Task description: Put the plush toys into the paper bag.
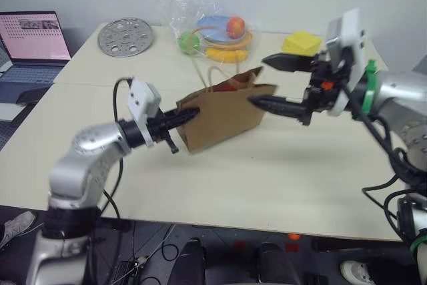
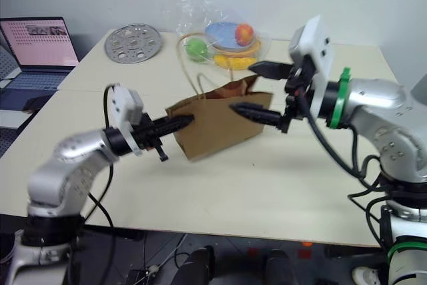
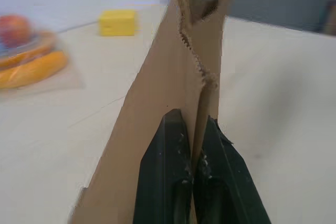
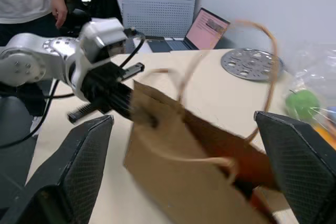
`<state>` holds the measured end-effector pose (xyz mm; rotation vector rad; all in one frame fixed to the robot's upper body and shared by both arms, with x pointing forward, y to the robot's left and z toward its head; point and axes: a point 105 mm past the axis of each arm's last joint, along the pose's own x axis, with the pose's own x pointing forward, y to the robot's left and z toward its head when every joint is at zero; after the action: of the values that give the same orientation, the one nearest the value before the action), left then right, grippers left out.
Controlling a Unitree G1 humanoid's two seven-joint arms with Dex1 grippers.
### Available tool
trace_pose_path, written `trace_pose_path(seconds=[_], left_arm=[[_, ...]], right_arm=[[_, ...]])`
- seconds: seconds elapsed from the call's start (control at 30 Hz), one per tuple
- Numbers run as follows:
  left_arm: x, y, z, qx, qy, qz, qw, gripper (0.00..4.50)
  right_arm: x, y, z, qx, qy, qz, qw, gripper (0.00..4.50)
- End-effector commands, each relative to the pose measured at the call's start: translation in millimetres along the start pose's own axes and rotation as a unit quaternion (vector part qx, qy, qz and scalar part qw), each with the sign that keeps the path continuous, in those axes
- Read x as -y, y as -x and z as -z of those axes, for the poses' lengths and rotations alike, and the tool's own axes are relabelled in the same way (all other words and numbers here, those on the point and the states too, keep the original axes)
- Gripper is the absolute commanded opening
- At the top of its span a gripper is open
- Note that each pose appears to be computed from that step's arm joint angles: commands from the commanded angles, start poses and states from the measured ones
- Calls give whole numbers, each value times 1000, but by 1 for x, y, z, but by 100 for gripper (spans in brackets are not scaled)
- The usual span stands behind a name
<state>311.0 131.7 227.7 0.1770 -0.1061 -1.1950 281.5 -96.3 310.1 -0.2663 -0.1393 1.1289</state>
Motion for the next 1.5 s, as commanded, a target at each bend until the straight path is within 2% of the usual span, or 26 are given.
trace_pose_path(seconds=[0.03,0.23,0.4,0.47,0.53,0.67,0.8,0.9,0.97,1.0,1.1,1.23,1.33,1.5], left_arm=[[12,-8,7,-21,-14,147,989,6],[-13,-29,13,-16,-39,191,981,6],[-27,-36,16,-8,-55,184,981,6],[-35,-34,12,8,-43,170,985,6],[-38,-32,11,14,-31,166,986,6],[-34,-28,33,-11,-19,179,984,6],[-36,-30,36,-10,-14,176,984,6],[-38,-32,34,-11,-6,174,985,59],[-39,-32,33,-12,1,175,985,115],[-41,-32,31,-11,-8,172,985,159],[-49,-31,19,-6,-26,160,987,230],[-59,-17,-3,-7,-44,142,989,353],[-65,9,-17,-32,-54,110,992,445],[-62,54,-34,-81,-53,15,995,448]], right_arm=[[1,12,-5,11,-27,15,999,450],[-15,21,-2,-15,-52,2,999,450],[-23,30,2,-36,-70,-3,997,450],[-24,44,8,-60,-82,10,995,450],[-25,54,11,-73,-91,18,993,450],[-22,70,25,-106,-93,41,989,450],[-16,69,27,-98,-90,46,990,450],[-13,66,25,-90,-86,45,991,450],[-12,65,25,-90,-84,45,991,450],[-12,64,25,-90,-83,43,992,450],[-11,61,26,-92,-79,39,992,450],[-7,60,27,-89,-81,41,992,450],[0,67,32,-95,-80,59,990,450],[18,89,46,-109,-84,119,983,450]])
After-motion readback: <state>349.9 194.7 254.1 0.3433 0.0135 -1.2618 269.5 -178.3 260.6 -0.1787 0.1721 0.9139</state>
